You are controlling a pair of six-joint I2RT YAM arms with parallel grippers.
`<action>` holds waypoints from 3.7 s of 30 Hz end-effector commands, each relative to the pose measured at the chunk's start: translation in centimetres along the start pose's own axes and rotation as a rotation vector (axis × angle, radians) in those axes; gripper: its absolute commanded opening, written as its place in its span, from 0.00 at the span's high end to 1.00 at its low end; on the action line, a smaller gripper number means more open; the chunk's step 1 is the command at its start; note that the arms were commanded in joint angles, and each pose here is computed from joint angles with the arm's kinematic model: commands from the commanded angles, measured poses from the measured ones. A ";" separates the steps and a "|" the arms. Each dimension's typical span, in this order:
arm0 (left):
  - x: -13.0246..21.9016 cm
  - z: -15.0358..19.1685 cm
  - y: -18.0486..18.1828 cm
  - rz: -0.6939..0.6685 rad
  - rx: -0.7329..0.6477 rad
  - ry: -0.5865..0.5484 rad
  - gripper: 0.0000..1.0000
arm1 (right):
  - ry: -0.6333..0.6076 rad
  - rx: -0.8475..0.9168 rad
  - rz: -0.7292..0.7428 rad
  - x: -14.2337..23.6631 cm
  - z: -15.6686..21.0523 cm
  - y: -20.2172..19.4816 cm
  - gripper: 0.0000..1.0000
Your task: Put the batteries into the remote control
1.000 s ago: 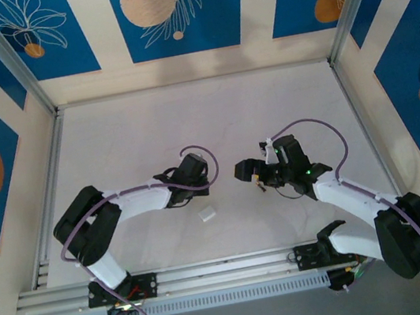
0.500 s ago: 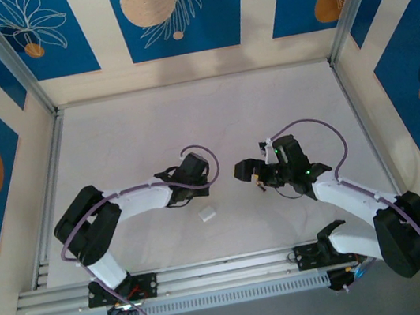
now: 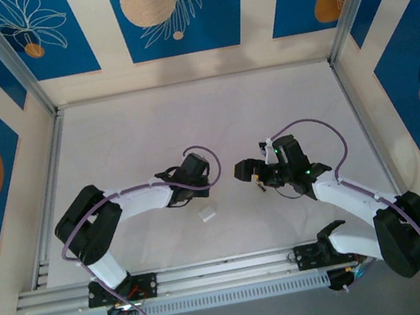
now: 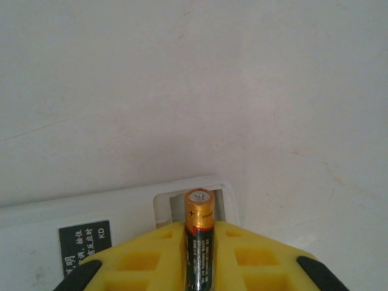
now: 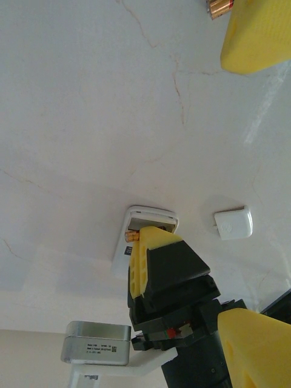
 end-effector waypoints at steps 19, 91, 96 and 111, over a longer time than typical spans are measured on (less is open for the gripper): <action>0.9 1.0 1.1 -0.059 -0.075 0.034 0.70 | 0.000 0.013 -0.012 -0.2 -0.2 0.6 0.01; 2.3 4.5 3.3 0.281 0.601 0.015 0.61 | 0.389 0.229 -0.008 -14.4 -1.3 6.0 0.77; 2.0 4.4 3.0 0.292 0.605 0.017 0.61 | 0.400 0.242 -0.008 -14.7 -1.2 6.0 0.77; 1.4 4.0 2.7 0.276 0.600 0.025 0.61 | 0.437 0.258 -0.021 -15.4 -0.4 6.6 0.79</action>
Point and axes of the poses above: each hand's point on the last joint's axis, 136 mm out from that joint toward the fingers, its own x axis back along the fingers, its own y axis along the line the jaws close on, z = x × y, the point moved 5 cm from there along x, back along the fingers, and after that the axes turned 6 degrees about x, right-handed, at the moved point
